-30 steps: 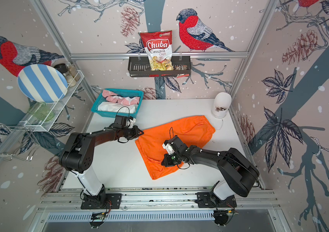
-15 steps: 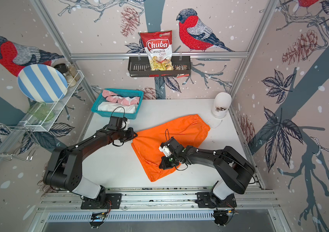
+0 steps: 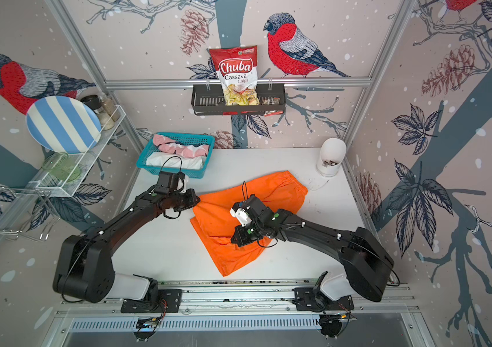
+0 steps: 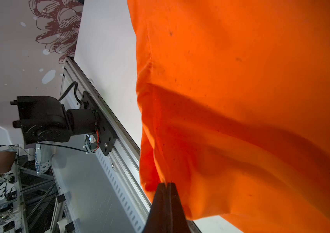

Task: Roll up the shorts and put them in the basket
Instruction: Adjust the shorts at the center of the board.

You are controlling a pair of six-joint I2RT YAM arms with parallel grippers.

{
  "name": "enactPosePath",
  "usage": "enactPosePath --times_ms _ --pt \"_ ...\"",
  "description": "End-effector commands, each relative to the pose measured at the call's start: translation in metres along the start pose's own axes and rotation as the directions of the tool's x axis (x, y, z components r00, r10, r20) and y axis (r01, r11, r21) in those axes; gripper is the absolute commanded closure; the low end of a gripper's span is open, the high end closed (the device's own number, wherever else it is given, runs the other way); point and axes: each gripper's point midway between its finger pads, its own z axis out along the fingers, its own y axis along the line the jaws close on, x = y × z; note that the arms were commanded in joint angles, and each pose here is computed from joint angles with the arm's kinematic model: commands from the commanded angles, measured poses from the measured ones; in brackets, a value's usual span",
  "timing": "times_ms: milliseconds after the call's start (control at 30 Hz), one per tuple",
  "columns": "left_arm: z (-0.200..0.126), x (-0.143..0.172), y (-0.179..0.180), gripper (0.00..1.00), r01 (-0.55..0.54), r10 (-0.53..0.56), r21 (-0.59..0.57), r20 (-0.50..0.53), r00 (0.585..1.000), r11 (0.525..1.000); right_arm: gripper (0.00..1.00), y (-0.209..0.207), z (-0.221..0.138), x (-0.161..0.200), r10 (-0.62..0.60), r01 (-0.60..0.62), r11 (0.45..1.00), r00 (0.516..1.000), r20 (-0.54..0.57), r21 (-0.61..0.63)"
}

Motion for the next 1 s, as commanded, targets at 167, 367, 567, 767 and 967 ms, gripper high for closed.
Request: enactPosePath --times_ms 167,367,567,767,967 --pt "0.026 0.067 0.047 0.86 0.117 -0.132 -0.123 -0.126 0.983 0.985 1.00 0.019 0.035 0.068 0.021 -0.052 0.986 0.983 -0.184 -0.161" --pt "0.007 0.046 0.031 0.54 0.083 -0.092 -0.120 -0.065 0.994 0.989 0.54 0.038 0.019 0.047 -0.042 0.013 0.978 0.990 -0.135 -0.206" --pt "-0.037 0.021 0.000 0.49 0.008 -0.006 -0.137 0.016 1.000 0.990 0.45 -0.017 -0.038 -0.007 0.054 -0.049 0.994 0.997 0.050 -0.095" --pt "-0.015 0.062 -0.032 0.51 -0.021 0.017 -0.056 -0.064 0.998 0.998 0.42 -0.127 -0.060 -0.060 0.133 -0.175 0.963 0.970 0.202 0.206" --pt "0.026 0.120 -0.049 0.52 -0.048 0.044 -0.019 -0.178 0.983 0.999 0.49 -0.245 -0.063 -0.094 0.246 -0.331 0.855 0.937 0.248 0.400"
